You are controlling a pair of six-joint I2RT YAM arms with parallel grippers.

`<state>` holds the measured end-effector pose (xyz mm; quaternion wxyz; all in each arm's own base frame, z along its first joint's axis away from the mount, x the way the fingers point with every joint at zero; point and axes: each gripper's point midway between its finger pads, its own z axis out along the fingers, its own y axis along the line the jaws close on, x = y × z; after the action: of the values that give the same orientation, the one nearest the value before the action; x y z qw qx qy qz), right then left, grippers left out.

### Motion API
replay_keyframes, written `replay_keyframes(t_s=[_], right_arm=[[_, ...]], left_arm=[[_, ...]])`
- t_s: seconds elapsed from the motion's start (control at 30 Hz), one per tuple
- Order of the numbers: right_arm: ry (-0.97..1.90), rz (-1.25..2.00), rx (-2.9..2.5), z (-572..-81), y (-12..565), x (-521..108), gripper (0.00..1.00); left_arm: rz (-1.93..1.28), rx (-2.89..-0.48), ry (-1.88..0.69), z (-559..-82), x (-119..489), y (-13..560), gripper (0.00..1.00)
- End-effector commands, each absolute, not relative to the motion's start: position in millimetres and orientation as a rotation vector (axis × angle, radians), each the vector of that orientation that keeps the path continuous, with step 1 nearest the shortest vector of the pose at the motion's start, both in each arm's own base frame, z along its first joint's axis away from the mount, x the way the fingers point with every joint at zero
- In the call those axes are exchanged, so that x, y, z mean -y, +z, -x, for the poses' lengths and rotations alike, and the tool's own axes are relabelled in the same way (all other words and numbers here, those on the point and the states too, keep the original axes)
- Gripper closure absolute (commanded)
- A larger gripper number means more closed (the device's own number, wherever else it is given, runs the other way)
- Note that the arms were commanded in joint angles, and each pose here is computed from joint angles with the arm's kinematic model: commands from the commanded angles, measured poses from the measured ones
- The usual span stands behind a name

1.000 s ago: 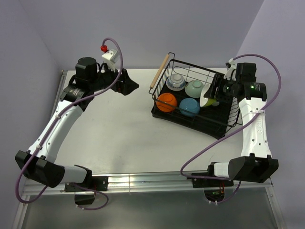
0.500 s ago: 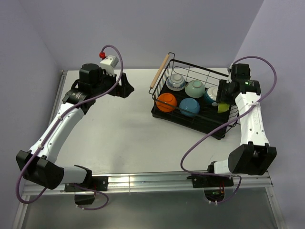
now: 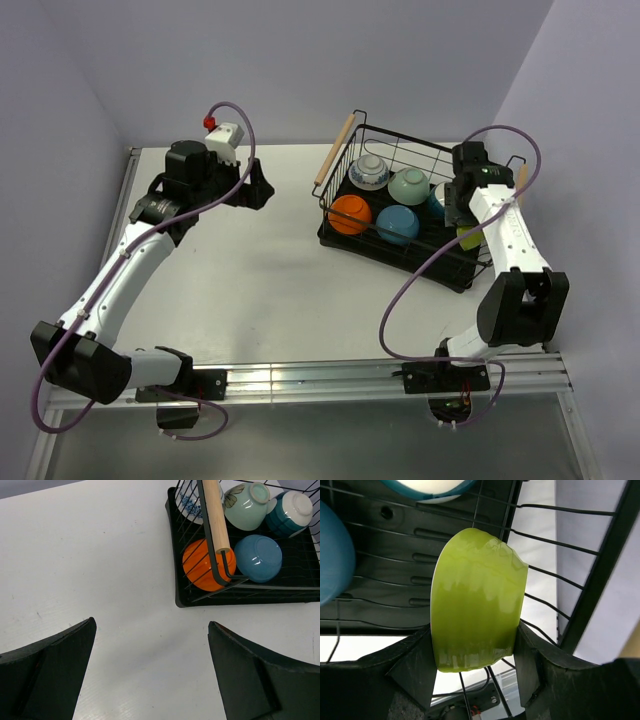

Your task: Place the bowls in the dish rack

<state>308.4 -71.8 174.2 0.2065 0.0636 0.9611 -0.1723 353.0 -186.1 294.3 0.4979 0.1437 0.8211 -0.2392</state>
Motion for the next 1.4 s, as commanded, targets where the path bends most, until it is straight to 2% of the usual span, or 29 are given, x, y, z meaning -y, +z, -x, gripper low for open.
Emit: replay_keyframes(t_s=[0.0, 0.17, 0.67, 0.73, 0.87, 0.93, 1.0, 1.03, 1.07, 1.13, 1.17, 1.2, 1.37], right_arm=[[-0.624, -0.172, -2.632, -316.6, 175.1, 81.8, 1.0], [-0.708, -0.194, -2.661, -312.5, 163.7, 88.6, 1.0], [-0.7, -0.251, -2.726, -314.3, 132.5, 71.1, 0.98], [-0.686, -0.26, -2.731, -315.8, 130.5, 66.9, 0.89], [-0.68, -0.263, -2.766, -311.2, 121.9, 58.6, 0.66], [-0.689, -0.268, -2.793, -310.1, 114.4, 56.1, 0.64], [-0.701, -0.281, -2.811, -309.3, 111.7, 55.6, 0.56], [-0.702, -0.275, -2.83, -309.2, 107.6, 53.9, 0.5], [-0.695, -0.271, -2.84, -309.4, 107.6, 52.7, 0.32], [-0.674, -0.257, -2.839, -312.1, 107.7, 48.3, 0.18], [-0.661, -0.257, -2.834, -314.6, 109.5, 46.6, 0.04], [-0.65, -0.255, -2.833, -315.6, 110.2, 44.5, 0.0], [-0.606, -0.246, -2.837, -317.1, 111.9, 37.4, 0.0]], left_arm=[[-0.333, -1.921, -0.546, -356.8, 179.4, 310.0, 0.0], [-0.304, -1.924, -0.511, -360.1, 173.4, 306.5, 0.01], [-0.268, -1.937, -0.467, -366.2, 167.1, 300.0, 0.01], [-0.265, -1.935, -0.474, -367.2, 167.8, 300.6, 0.01], [-0.257, -1.951, -0.46, -369.8, 166.5, 295.8, 0.0], [-0.257, -1.958, -0.455, -371.3, 166.5, 293.2, 0.0], [-0.257, -1.957, -0.455, -372.3, 166.8, 295.4, 0.0], [-0.256, -1.957, -0.454, -373.1, 166.8, 295.6, 0.01], [-0.253, -1.954, -0.454, -373.7, 166.9, 297.5, 0.0], [-0.25, -1.96, -0.449, -374.9, 166.4, 296.2, 0.01], [-0.251, -1.962, -0.448, -375.1, 166.5, 296.0, 0.01], [-0.251, -1.969, -0.445, -375.7, 166.4, 293.2, 0.0], [-0.253, -1.972, -0.45, -376.5, 167.6, 290.6, 0.0]])
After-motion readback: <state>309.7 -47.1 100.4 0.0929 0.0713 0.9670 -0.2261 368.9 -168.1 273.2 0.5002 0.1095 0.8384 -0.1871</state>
